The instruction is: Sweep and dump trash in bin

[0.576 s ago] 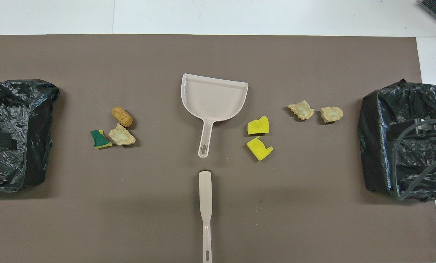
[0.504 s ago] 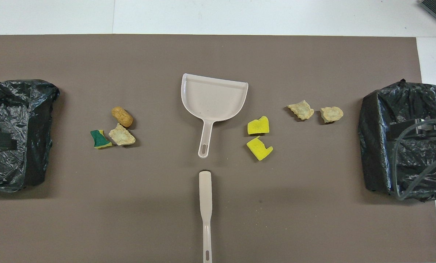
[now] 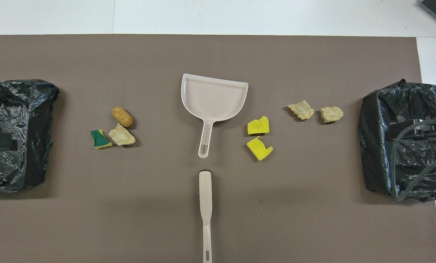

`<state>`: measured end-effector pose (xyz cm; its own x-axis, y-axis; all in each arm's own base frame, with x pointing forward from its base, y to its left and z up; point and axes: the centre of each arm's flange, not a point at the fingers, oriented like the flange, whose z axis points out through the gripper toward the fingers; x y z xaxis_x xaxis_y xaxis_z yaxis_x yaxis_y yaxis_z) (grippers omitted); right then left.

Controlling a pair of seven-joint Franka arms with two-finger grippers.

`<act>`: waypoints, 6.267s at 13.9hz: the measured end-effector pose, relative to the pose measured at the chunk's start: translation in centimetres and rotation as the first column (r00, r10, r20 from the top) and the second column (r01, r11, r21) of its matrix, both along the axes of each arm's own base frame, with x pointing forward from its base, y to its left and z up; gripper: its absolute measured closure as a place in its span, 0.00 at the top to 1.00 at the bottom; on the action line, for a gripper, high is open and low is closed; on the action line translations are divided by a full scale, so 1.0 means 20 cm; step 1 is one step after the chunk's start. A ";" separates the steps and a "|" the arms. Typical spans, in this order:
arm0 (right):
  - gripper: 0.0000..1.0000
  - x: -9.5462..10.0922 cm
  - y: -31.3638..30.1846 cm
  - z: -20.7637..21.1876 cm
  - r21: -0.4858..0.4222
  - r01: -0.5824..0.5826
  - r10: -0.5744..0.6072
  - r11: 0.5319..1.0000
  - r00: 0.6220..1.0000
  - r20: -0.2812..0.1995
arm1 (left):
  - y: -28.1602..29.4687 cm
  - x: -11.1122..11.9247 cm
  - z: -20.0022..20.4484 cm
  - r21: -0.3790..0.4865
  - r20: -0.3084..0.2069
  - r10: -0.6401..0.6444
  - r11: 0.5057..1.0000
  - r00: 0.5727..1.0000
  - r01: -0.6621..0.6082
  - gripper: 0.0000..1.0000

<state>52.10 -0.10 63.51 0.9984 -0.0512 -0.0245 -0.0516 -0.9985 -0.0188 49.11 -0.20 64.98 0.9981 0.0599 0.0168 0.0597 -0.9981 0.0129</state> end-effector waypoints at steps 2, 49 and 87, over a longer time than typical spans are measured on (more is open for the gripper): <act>1.00 0.00 0.00 0.00 0.000 0.000 0.000 1.000 1.000 0.000 | 0.00 0.00 0.00 0.000 0.000 -0.001 1.000 1.000 0.001 1.00; 1.00 0.25 0.63 -0.52 0.014 -0.125 0.125 0.992 0.991 -0.044 | -1.95 -1.18 -1.57 0.004 -0.079 -0.235 0.972 0.969 0.236 1.00; 1.00 0.13 1.92 -1.18 0.085 0.067 -0.075 0.994 0.993 0.093 | -0.48 -0.38 -0.84 -0.066 -0.207 -0.049 0.997 0.977 0.036 0.26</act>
